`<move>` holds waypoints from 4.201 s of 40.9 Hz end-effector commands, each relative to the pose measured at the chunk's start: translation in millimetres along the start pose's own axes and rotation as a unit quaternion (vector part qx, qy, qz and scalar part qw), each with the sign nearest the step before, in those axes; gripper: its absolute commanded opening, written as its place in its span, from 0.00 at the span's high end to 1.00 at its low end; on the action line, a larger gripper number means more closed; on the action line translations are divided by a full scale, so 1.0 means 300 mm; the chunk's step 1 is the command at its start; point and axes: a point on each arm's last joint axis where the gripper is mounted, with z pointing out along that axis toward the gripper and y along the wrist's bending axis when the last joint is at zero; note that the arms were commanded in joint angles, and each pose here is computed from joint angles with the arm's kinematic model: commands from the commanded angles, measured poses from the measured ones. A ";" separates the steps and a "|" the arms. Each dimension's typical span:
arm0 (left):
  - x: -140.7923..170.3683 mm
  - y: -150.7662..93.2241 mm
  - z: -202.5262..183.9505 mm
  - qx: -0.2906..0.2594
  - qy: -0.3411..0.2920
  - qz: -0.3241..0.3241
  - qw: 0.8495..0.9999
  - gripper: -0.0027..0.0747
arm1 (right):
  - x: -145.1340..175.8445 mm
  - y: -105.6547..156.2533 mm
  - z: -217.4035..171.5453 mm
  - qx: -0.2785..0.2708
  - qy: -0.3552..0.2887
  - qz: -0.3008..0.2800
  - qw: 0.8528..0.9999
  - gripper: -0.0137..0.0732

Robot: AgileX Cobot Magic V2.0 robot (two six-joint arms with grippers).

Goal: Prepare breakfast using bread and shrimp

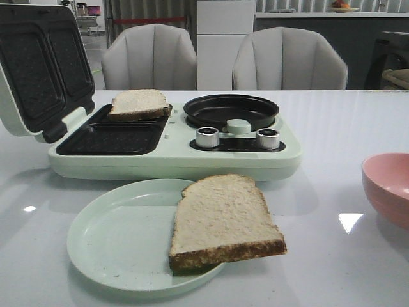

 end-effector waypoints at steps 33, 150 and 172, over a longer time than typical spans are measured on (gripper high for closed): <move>-0.036 -0.009 -0.040 0.015 -0.059 -0.001 0.998 0.71 | -0.054 0.357 0.556 -0.162 0.242 -0.049 0.955 0.19; -0.036 -0.010 -0.040 0.016 -0.059 -0.001 0.998 0.71 | -0.610 0.750 0.567 -0.274 0.004 -0.181 0.945 0.23; -0.036 -0.011 -0.040 0.018 -0.059 -0.003 0.998 0.71 | -0.484 0.570 0.125 -0.142 -0.033 -0.282 0.948 0.25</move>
